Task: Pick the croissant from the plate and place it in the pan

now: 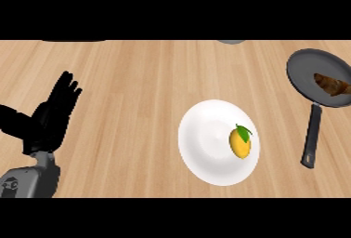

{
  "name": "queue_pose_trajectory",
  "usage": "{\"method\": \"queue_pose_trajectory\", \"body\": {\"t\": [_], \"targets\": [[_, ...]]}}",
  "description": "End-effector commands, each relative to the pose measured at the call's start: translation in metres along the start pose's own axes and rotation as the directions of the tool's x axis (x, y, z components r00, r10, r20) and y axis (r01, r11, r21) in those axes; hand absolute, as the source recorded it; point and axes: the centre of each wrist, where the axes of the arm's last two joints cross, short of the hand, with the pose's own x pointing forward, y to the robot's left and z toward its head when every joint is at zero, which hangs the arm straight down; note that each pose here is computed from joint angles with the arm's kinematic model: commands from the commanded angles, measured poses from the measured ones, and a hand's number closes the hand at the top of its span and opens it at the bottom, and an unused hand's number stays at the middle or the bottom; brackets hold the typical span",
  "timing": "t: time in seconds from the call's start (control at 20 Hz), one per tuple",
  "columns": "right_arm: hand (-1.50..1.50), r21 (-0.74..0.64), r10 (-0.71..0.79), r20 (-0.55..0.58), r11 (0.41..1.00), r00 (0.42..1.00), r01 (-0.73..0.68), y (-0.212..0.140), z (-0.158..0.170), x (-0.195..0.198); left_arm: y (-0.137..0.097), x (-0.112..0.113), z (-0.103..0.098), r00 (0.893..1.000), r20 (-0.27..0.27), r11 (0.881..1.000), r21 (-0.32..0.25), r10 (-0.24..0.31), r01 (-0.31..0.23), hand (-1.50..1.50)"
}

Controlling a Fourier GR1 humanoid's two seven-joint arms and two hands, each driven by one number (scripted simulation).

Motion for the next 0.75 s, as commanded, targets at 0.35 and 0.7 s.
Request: {"method": "queue_pose_trajectory", "body": {"t": [0.35,0.7], "targets": [[-1.5,0.101,-0.199,0.07,0.976,0.977,0.192,-0.067,0.015,-0.054,0.012,-0.019,-0.001,1.0,-0.017,1.0,0.009,-0.007,0.007,0.0],[-1.5,0.116,-0.158,0.065,0.982,0.985,0.15,-0.064,0.05,-0.061,-0.011,-0.016,0.011,1.0,-0.015,1.0,0.012,-0.014,0.014,0.0]]}}
